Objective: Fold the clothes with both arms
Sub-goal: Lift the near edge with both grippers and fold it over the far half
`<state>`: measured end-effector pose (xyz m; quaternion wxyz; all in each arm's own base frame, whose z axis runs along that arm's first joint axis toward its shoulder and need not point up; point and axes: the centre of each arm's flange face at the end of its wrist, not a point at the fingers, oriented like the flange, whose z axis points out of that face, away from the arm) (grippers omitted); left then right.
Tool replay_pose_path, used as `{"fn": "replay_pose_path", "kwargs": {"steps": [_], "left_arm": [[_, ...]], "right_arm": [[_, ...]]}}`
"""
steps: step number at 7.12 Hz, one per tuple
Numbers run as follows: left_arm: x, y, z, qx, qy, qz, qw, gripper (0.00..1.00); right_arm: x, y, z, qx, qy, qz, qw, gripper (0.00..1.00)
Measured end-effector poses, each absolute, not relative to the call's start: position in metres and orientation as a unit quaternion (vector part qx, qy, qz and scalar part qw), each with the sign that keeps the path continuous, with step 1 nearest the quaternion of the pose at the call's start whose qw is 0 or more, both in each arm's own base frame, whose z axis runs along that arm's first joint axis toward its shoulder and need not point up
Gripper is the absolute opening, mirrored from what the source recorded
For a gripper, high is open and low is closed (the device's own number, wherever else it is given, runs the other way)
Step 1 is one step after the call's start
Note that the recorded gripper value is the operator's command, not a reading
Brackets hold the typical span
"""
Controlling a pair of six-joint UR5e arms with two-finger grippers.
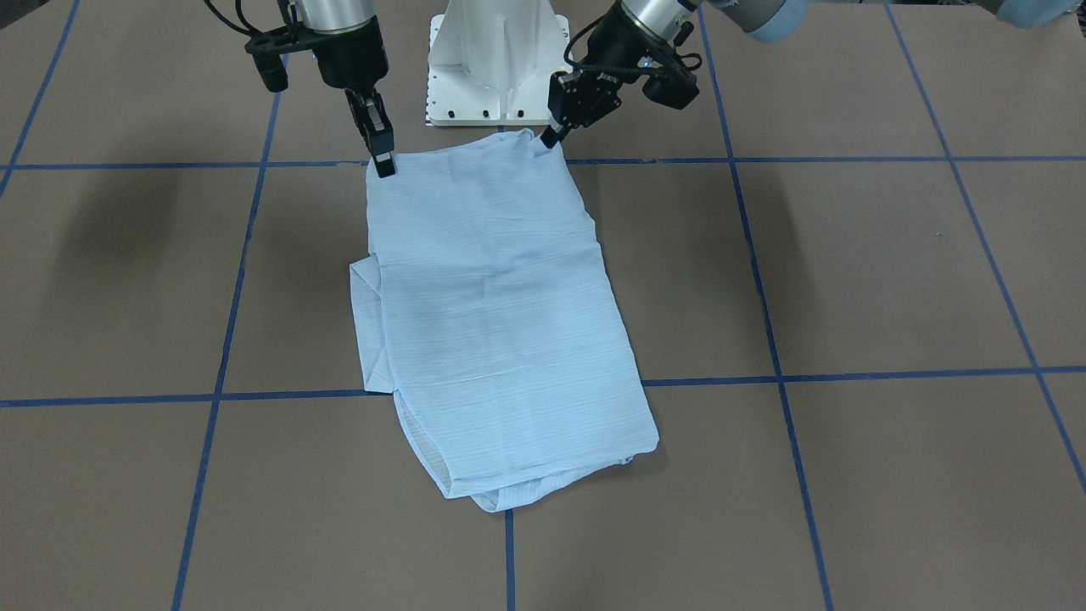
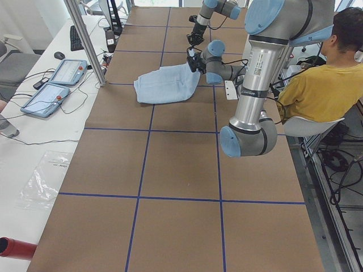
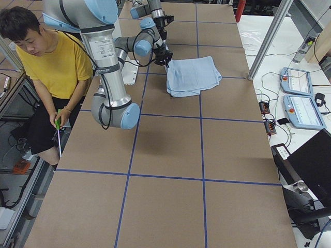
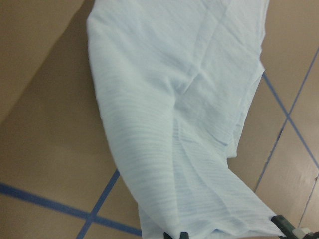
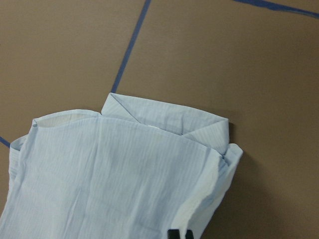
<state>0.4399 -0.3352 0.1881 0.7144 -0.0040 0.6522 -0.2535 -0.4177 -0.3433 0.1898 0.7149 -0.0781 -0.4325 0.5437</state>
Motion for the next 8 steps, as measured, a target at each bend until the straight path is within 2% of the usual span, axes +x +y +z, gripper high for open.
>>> {"fn": "replay_pose_path", "kwargs": {"steps": [2, 5, 8], "left_arm": [[0.442, -0.421, 0.209, 0.055, 0.62, -0.247, 0.743, 0.0], [0.466, -0.521, 0.256, 0.098, 0.602, -0.246, 0.753, 0.0], [0.471, -0.585, 0.291, 0.128, 0.59, -0.24, 0.76, 0.0]], "right_arm": [[-0.45, -0.429, 0.191, -0.055, -0.425, 0.544, 0.721, 0.0], [-0.514, -0.562, 0.208, -0.049, -0.423, 0.533, 0.731, 0.0], [-0.542, -0.629, 0.241, -0.04, -0.43, 0.523, 0.735, 0.0]]}}
